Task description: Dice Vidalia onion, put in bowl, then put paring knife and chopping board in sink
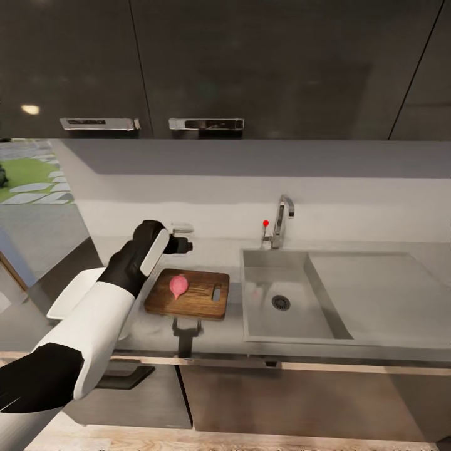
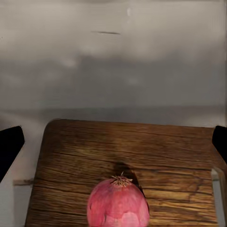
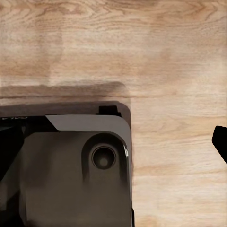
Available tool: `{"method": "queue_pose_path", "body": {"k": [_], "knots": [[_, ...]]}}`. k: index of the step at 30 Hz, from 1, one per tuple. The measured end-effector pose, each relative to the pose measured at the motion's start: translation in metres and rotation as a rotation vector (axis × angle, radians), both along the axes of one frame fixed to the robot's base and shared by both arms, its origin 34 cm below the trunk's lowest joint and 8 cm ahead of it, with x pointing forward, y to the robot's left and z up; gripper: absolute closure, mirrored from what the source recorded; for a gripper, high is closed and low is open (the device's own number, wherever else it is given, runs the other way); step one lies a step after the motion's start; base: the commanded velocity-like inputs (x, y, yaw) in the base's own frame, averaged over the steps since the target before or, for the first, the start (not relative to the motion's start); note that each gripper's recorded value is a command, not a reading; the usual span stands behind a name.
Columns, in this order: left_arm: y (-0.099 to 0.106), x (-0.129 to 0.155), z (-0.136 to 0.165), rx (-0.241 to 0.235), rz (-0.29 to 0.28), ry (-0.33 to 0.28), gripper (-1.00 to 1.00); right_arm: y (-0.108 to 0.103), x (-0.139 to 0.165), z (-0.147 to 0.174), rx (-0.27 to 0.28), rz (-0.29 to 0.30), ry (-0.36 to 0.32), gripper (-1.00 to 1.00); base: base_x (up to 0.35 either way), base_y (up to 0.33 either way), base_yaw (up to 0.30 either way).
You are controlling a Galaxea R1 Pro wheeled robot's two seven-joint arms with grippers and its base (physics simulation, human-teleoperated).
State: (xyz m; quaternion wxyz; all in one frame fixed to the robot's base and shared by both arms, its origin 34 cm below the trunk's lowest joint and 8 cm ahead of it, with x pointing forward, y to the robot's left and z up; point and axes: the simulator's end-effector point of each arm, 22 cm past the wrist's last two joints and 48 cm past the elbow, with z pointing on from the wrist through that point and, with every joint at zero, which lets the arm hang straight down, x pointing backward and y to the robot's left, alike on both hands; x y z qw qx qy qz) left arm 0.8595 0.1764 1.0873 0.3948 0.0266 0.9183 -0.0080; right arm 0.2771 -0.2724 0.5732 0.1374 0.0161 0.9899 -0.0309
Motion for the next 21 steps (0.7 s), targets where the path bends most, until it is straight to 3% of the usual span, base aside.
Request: {"method": "queue_pose_path", "body": {"k": [21], "knots": [[0.0071, 0.0008, -0.0005, 0.007, 0.007, 0.001, -1.00, -0.0010, 0.0003, -0.0001, -0.001, -0.001, 0.000, -1.00, -0.302, 0.000, 0.000]]}}
